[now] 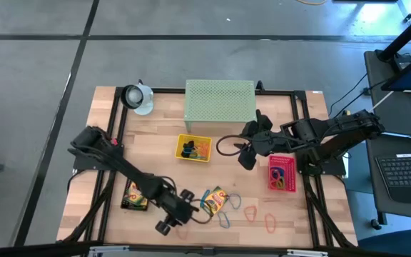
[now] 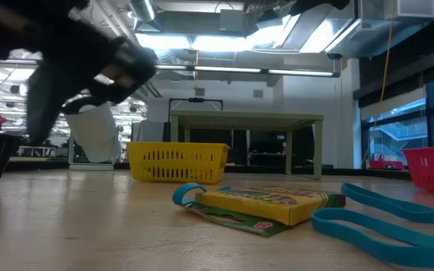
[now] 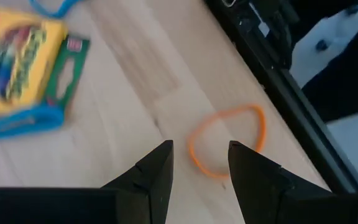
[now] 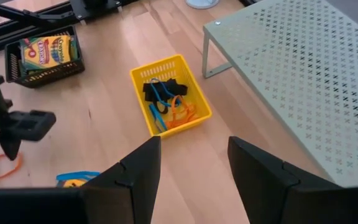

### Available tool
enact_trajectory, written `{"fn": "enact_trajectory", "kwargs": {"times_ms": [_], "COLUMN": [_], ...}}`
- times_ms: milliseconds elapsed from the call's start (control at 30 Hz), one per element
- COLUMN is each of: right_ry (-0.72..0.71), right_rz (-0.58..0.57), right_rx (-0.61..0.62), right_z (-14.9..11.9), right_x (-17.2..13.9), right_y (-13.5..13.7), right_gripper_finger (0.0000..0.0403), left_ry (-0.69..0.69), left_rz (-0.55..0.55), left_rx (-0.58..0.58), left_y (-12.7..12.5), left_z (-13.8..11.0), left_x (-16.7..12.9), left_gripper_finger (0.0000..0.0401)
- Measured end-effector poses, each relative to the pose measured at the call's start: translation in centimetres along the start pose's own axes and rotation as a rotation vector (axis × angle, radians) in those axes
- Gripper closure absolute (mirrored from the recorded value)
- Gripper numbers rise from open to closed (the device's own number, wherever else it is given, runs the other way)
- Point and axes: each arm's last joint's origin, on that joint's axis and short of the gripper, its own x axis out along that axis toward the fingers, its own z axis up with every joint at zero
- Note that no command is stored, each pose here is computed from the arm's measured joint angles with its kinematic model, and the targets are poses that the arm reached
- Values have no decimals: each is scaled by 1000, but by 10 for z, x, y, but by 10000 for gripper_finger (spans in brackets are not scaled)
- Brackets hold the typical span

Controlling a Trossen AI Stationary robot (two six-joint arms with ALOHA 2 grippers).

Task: Pick & Place Office Desk Supplies
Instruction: Put the orange rubber band into the yellow bin

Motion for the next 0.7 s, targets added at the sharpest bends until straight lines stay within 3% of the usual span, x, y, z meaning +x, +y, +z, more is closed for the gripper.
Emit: {"fn": "enact_trajectory", "kwargs": {"times_ms": [167,400,700], "right_ry": [17,23,-7], "right_rz": [24,40,95], "right_rx": [31,114,208], "right_z": [0,0,4], "right_x": [0,0,-1], "right_y": [1,1,7], "right_gripper_finger": [213,213,213], "left_ry": [67,81,79], "left_rz": [1,1,12], "left_rx": [107,105,-33], "left_y": [-6,-7,5], "left_z": [9,8,9], "left_x": [14,19,14], "left_gripper_finger": [253,253,253]}}
